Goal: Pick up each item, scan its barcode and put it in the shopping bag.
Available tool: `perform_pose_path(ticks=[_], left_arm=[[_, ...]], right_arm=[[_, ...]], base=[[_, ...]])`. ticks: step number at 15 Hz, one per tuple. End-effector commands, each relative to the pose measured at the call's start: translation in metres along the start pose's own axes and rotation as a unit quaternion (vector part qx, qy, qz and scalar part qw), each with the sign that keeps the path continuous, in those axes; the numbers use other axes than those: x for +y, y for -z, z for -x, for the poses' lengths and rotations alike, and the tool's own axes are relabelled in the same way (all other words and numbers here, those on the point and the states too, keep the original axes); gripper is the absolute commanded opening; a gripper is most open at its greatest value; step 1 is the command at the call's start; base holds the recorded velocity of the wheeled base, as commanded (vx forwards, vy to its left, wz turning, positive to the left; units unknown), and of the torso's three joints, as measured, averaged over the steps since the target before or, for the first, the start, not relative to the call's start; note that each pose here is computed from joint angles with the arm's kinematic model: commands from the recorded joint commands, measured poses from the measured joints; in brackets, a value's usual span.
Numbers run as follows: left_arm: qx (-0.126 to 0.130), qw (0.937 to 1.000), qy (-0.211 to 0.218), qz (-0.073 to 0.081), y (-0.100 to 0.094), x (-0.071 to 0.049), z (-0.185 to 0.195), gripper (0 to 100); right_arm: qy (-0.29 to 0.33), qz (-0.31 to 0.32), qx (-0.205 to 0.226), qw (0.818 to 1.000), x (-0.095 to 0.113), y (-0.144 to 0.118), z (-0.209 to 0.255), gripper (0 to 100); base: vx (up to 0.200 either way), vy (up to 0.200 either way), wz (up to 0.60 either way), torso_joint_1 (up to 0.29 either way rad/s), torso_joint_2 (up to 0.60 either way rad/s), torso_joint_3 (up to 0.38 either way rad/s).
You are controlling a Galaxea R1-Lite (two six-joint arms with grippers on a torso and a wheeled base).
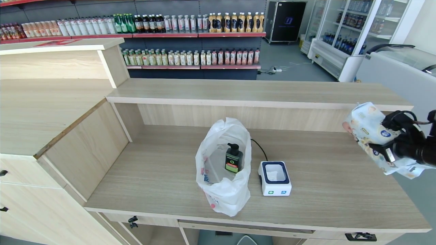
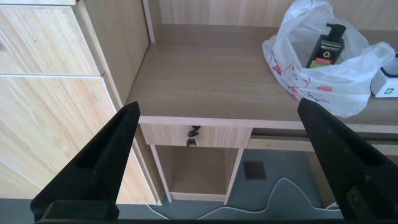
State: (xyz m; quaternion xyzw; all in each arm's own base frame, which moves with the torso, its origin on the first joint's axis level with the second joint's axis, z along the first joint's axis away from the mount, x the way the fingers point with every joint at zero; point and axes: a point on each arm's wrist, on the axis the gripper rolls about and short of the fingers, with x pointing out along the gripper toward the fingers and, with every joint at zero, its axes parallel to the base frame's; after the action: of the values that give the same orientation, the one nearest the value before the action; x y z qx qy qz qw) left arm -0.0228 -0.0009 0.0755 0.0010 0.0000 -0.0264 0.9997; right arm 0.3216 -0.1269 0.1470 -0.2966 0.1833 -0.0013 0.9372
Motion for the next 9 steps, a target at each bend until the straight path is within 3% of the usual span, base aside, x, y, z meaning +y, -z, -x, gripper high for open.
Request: perform_pose_path(ticks=[1,4,5,7,9], left_arm=[[0.001,1.0,0.0,-0.001,0.0,0.0,0.0,100],[0.001,1.0,0.0,-0.001,0.0,0.0,0.0,100],[0.001,1.0,0.0,-0.001,0.0,0.0,0.0,100],[0.001,1.0,0.0,0.0,0.0,0.0,0.0,100],[0.001,1.0,0.0,-0.001,0.0,0.0,0.0,100]], right_arm=[[0.093,0.173,-0.162,0.967,-0.002,-0.064,0.141,0],[0.074,0.358,-0.293,0.884,0.029,-0.085,0.193,0],[0.079,0.462,-0.363,0.805,0.045,-0.1,0.203,0],[0.118,0.548,-0.432,0.706,0.065,-0.117,0.218,0],[0.182,0.625,-0.482,0.587,0.082,-0.131,0.227,0]], base=[[0.0,0.0,0.0,0.0,0.0,0.0],[0.0,0.0,0.0,0.0,0.0,0.0],[0.0,0.0,0.0,0.0,0.0,0.0],[0.0,0.0,0.0,0.0,0.0,0.0],[0.0,0.0,0.0,0.0,0.0,0.0]])
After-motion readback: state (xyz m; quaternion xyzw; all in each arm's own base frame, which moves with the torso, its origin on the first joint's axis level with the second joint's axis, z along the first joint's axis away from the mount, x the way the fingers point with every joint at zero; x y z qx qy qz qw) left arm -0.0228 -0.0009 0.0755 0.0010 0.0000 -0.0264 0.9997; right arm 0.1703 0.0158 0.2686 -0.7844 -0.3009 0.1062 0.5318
